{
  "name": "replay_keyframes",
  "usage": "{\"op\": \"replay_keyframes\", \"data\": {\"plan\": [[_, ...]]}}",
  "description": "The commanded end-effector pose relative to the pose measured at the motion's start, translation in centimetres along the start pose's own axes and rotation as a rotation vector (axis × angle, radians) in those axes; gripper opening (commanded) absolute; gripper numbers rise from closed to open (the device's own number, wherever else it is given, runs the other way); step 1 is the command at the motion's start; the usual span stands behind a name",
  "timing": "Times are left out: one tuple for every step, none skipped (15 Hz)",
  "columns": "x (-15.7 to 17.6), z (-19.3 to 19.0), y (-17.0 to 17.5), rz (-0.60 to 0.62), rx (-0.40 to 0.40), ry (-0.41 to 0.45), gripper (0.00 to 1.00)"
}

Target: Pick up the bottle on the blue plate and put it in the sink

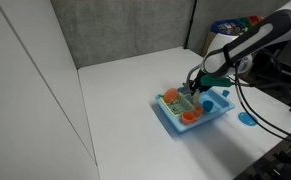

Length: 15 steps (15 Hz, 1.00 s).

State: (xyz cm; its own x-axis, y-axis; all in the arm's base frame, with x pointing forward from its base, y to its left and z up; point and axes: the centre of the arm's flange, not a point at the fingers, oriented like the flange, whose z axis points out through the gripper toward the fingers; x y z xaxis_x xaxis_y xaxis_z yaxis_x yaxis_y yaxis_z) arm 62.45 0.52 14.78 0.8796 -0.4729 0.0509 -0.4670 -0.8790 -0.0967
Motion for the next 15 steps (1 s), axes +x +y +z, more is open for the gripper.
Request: {"op": "replay_keyframes", "data": {"plan": [[0.0,0.6,0.6,-0.031,0.028,-0.007,0.09],[-0.1,0.8,0.7,-0.039,0.028,-0.01,0.09],[-0.2,1.0,0.7,-0.045,0.029,-0.012,0.09],[-0.3,1.2,0.7,-0.054,0.03,-0.014,0.09],[-0.4,1.3,0.7,-0.06,0.03,-0.016,0.09],[-0.5,1.6,0.7,-0.07,0.029,-0.015,0.09],[-0.5,1.7,0.7,-0.074,0.03,-0.016,0.09],[-0.6,1.8,0.7,-0.078,0.03,-0.017,0.09],[-0.6,2.0,0.7,-0.082,0.03,-0.018,0.09],[-0.7,2.1,0.6,-0.086,0.03,-0.018,0.09],[-0.7,2.2,0.7,-0.088,0.03,-0.018,0.09],[-0.7,2.4,0.7,-0.088,0.028,-0.017,0.09],[-0.6,2.6,0.8,-0.088,0.026,-0.017,0.09],[-0.6,2.8,0.9,-0.088,0.025,-0.017,0.09],[-0.6,2.9,1.0,-0.087,0.024,-0.017,0.09]]}}
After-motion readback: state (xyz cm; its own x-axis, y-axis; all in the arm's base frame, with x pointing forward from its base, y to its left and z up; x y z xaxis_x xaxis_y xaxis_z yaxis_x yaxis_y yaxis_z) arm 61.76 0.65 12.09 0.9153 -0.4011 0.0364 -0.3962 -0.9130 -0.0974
